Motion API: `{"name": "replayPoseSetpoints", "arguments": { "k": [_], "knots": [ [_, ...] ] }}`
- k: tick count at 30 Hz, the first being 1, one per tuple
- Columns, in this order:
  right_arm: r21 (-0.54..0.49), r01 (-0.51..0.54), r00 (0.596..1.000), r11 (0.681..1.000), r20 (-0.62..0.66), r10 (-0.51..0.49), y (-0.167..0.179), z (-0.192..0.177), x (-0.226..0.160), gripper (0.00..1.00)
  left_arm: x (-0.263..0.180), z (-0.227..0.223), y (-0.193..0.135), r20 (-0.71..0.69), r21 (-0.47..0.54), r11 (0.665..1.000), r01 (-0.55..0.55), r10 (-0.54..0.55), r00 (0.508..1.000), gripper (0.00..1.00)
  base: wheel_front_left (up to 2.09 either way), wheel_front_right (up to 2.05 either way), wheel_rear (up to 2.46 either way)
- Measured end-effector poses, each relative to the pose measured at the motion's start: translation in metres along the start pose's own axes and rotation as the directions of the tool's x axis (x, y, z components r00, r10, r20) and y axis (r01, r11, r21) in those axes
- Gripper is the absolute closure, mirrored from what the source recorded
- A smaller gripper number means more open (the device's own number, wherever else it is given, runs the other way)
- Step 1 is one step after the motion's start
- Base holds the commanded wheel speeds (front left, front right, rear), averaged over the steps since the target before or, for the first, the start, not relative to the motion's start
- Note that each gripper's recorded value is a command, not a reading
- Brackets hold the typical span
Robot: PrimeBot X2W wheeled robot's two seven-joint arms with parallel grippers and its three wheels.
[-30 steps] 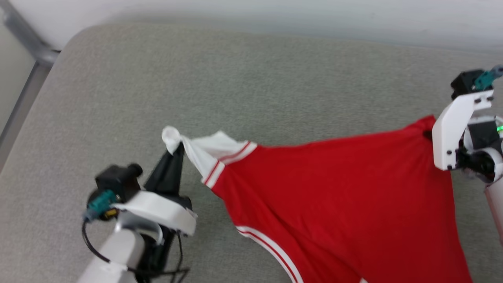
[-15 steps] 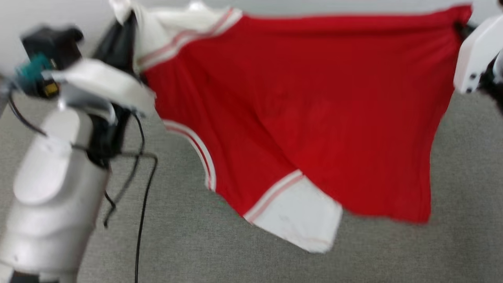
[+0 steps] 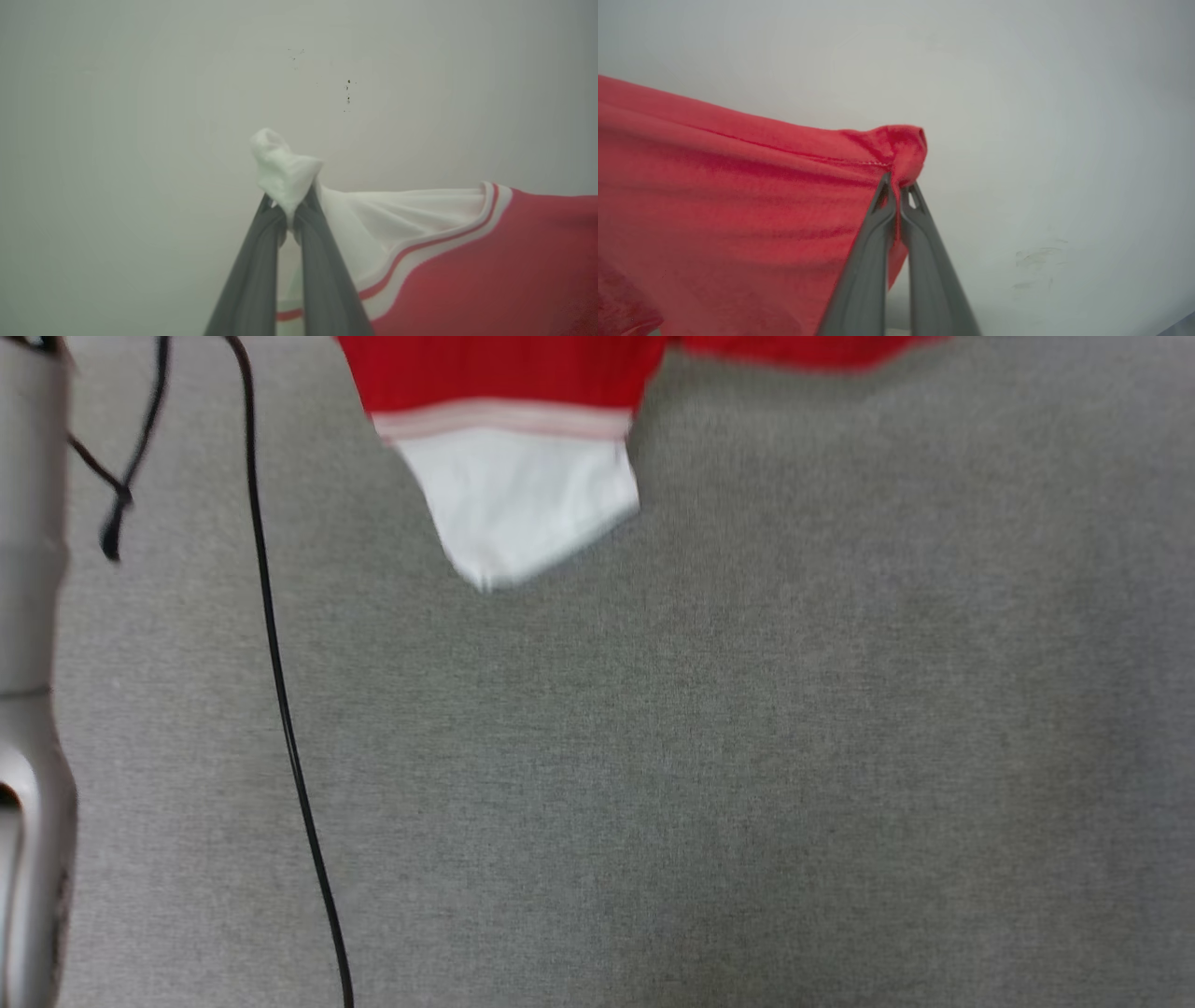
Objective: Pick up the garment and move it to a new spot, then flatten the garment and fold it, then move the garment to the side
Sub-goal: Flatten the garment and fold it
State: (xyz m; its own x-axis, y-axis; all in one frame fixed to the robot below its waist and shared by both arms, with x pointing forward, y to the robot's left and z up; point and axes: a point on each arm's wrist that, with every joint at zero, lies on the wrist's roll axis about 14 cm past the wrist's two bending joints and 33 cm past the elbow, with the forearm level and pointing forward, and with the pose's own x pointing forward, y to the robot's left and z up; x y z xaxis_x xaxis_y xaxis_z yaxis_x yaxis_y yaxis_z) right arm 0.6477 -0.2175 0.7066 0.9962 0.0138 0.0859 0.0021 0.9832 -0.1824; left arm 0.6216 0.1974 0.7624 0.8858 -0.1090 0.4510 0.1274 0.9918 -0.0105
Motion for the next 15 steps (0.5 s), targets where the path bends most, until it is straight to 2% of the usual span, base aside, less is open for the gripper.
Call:
{"name": "replayPoseSetpoints", "arguments": {
  "k": [2, 5, 15],
  "knots": [
    [0.0, 0.007, 1.0, 1.0, 0.025, -0.007, -0.001, 0.003, 0.012, 1.0, 0.012, -0.006, 0.004, 0.003, 0.001, 1.0, -0.009, 0.009, 1.0, 1.0, 0.0, 0.0, 0.0],
    [0.006, 0.001, 1.0, 1.0, 0.018, -0.001, 0.006, -0.013, 0.028, 1.0, 0.023, -0.033, 0.011, -0.035, -0.005, 1.0, -0.023, 0.023, 0.999, 1.0, 0.0, 0.0, 0.0],
    [0.032, -0.065, 0.987, 0.997, -0.146, 0.069, 0.047, -0.122, 0.06, 1.0, 0.009, -0.162, 0.029, -0.241, -0.061, 0.995, -0.08, 0.063, 0.968, 1.0, 0.0, 0.0, 0.0]
  ]
}}
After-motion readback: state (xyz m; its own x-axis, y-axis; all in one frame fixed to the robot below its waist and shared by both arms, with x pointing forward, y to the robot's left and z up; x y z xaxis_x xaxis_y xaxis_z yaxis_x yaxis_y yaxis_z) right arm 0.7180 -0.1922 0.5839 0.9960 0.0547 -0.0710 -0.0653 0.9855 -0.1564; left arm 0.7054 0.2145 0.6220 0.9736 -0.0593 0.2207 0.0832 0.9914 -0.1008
